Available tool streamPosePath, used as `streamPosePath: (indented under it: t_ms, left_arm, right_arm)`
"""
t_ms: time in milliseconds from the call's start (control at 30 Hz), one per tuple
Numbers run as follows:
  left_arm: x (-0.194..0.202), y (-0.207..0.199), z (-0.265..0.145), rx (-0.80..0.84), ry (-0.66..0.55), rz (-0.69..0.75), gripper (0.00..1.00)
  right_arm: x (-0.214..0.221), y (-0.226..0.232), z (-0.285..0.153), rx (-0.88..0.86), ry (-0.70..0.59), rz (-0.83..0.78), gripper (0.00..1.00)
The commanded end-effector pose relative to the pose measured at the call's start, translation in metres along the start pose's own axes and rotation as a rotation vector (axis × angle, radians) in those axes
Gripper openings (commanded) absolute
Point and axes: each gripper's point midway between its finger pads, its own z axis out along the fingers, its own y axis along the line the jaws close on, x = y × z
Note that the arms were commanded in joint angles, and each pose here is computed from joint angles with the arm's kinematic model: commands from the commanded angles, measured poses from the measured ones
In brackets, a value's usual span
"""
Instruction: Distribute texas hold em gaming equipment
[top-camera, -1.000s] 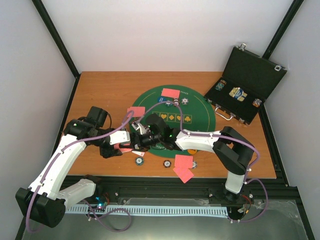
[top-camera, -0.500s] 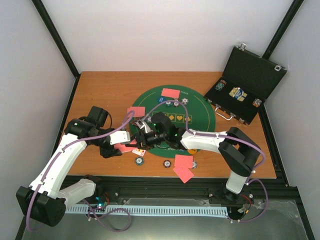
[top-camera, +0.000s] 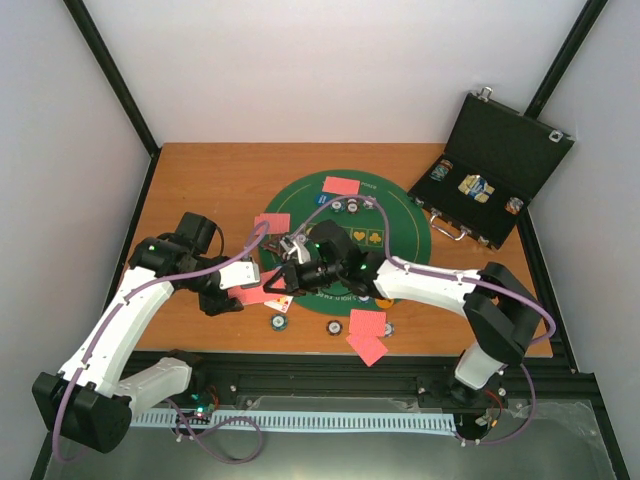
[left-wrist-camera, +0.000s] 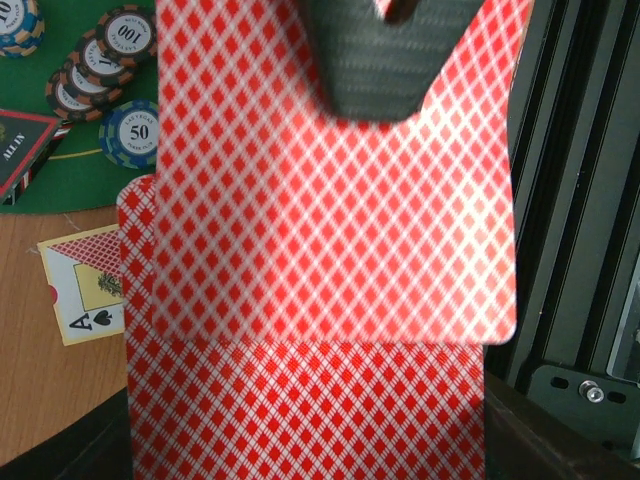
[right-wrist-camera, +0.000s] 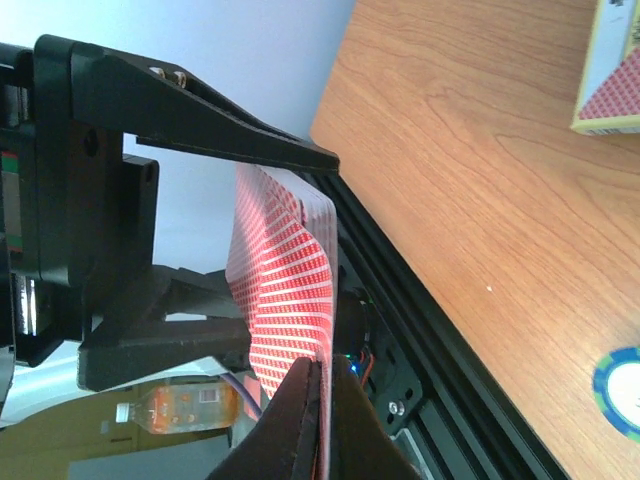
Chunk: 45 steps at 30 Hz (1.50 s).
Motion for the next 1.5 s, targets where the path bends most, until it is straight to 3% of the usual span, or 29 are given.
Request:
streamPosePath:
  t_ms: [0,167,333,433,633,767,1033,1267,1467]
  left_arm:
    - [-0.015,0.001,-0.009,-0.019,-0.074,0.04,0.52]
    - [-0.016,0.001,-0.009,-0.011,-0.076,0.036,0.52]
    - [-0.016,0.001,-0.008,-0.008,-0.077,0.035,0.52]
    - [-0.015,0.0,-0.006,-0.003,-0.073,0.03,0.52]
    - [-0.014,-0.001,-0.005,0.003,-0.071,0.023,0.52]
    - [-0.013,-0.001,-0.005,0.007,-0.068,0.009,0.52]
    - [-0.012,-0.004,-0.002,0.013,-0.072,0.005,0.52]
    - [-0.012,-0.004,-0.003,0.01,-0.071,0.01,0.52]
    - [-0.012,-0.003,-0.004,0.005,-0.069,0.018,0.52]
  right_arm:
    - [0.008,-0.029,-0.015,0.136,0.001,0.041,0.03]
    - [0.002,-0.035,-0.043,0.23,-0.023,0.003,0.03]
    - [-0.022,-0.067,-0.087,0.441,-0.075,-0.027,0.03]
    - [-0.05,-0.089,-0.111,0.67,-0.088,-0.116,0.03]
    - [-0.109,-0.162,-0.156,1.321,-0.079,-0.313,0.03]
    - [-0.14,-0.181,-0.162,1.541,-0.072,-0.461,0.03]
    - [-0.188,-0.186,-0.153,1.674,-0.107,-0.658,0.03]
    - [-0.191,-0.234,-0.12,1.709,0.048,-0.685,0.03]
    - [-0.182,-0.253,-0.107,1.673,0.098,-0.67,0.07]
